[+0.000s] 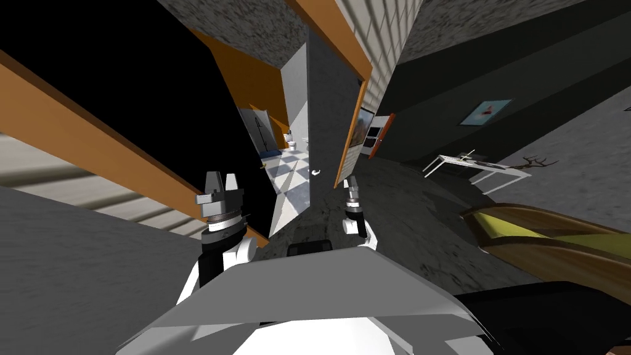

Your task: Push the door open

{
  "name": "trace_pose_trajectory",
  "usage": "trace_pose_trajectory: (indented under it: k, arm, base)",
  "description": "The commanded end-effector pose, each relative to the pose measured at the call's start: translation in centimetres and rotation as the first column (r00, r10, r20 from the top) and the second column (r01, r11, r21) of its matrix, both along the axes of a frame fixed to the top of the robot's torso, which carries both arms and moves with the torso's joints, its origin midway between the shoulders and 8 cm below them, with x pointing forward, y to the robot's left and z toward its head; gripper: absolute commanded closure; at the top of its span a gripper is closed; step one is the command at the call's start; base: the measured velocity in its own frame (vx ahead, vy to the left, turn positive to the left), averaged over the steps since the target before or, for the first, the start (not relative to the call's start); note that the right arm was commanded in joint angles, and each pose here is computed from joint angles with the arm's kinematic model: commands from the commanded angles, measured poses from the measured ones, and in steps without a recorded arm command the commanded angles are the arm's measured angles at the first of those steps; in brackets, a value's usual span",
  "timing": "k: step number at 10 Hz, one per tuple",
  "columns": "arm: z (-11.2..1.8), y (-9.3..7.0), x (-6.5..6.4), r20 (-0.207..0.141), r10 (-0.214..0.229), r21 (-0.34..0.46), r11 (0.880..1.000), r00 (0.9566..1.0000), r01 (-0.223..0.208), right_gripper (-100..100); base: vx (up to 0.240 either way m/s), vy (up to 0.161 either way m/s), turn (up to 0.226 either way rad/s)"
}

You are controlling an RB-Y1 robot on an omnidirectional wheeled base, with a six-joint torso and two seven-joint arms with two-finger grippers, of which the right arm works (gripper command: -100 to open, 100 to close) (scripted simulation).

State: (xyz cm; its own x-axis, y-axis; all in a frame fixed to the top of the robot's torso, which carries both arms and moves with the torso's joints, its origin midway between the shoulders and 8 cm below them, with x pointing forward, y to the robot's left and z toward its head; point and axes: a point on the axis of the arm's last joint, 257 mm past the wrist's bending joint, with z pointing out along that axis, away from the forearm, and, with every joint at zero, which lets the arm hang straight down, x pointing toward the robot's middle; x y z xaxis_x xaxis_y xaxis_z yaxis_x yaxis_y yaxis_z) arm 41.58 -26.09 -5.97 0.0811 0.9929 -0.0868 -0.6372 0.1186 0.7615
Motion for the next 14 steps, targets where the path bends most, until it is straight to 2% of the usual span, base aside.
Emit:
trace_pose_trajectory:
  k: [1, 5, 6, 9, 11, 13, 14]
  arm:
    - [-1.4, 0.1, 0.8, -0.027, 0.008, 0.002, 1.000, 0.9996, -0.008, -100]
    - [-4.6, 0.5, 2.6, -0.089, 0.027, 0.008, 1.000, 0.9956, -0.027, -100]
    - [-5.0, 0.4, 2.7, -0.098, 0.027, 0.008, 1.000, 0.9948, -0.026, -100]
    - [-7.6, 0.7, 4.0, -0.146, 0.041, 0.014, 0.999, 0.9885, -0.039, -100]
    - [-9.6, 0.9, 4.8, -0.184, 0.049, 0.019, 0.999, 0.9816, -0.046, -100]
    - [-10.6, 1.0, 5.2, -0.205, 0.053, 0.021, 0.999, 0.9773, -0.050, -100]
    - [-11.6, 1.1, 5.5, -0.223, 0.057, 0.024, 0.998, 0.9732, -0.053, -100]
  base:
    - [0.074, -0.076, 0.145]
    - [0.082, -0.085, 0.141]
    - [0.048, -0.055, 0.029]
    - [0.051, -0.066, 0.111]
    - [0.080, -0.085, 0.146]
    - [0.055, -0.091, 0.105]
    - [0.040, -0.048, 0.086]
